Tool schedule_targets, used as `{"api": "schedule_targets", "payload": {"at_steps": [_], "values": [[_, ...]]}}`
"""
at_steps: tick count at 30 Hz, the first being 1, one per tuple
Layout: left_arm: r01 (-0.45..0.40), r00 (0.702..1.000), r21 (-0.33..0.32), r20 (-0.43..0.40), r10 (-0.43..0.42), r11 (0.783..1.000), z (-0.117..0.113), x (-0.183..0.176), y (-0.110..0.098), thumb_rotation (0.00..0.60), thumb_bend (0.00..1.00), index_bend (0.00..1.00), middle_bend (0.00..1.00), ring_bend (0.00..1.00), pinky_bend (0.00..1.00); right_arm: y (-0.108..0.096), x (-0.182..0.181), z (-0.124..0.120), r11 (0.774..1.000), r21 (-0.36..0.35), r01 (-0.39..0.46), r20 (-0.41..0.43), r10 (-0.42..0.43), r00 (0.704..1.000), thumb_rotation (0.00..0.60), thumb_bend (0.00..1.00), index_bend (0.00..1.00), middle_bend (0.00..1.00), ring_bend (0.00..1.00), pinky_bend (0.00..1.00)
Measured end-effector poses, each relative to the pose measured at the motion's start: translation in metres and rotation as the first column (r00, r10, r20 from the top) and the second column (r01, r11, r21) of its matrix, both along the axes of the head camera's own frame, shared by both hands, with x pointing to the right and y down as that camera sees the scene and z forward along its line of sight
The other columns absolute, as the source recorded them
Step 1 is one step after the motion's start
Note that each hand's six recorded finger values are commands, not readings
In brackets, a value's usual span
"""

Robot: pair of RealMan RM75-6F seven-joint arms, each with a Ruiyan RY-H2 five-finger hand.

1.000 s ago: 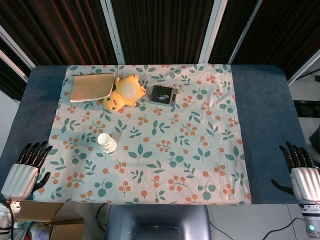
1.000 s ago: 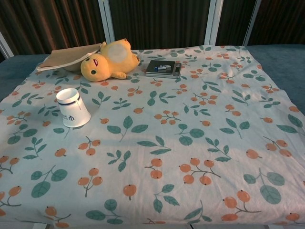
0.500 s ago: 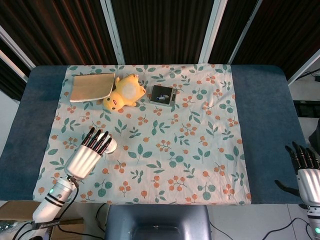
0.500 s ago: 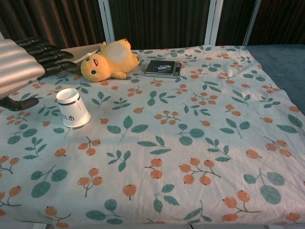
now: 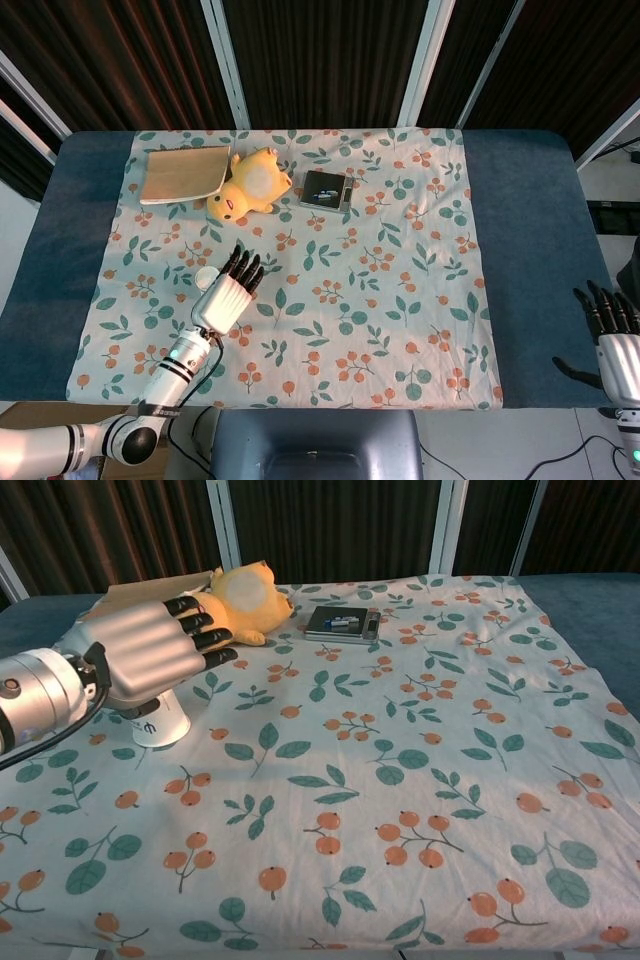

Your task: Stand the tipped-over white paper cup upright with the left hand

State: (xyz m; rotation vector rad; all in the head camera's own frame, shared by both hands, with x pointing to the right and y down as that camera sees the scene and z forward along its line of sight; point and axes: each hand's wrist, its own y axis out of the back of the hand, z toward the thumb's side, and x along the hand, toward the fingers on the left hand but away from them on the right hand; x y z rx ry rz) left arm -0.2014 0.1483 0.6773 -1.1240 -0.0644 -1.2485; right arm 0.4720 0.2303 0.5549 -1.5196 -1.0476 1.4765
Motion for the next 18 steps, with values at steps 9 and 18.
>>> {"api": "schedule_targets", "payload": {"at_steps": [9,18], "values": [[0.014,0.988,-0.028,0.155,-0.01,1.0,0.016,0.0,-0.001,0.6,0.33,0.0,0.0,0.0,0.0,-0.001,0.004,0.001,1.0,-0.003,-0.013,0.001,0.013,1.0,0.6,0.0,0.0,0.0,0.0,0.0],[0.043,0.963,-0.041,0.269,-0.031,0.998,0.032,-0.007,-0.005,0.6,0.33,0.0,0.0,0.0,0.0,-0.001,0.009,0.002,1.0,-0.009,-0.026,-0.002,0.026,1.0,0.6,0.0,0.0,0.0,0.0,0.0]]}}
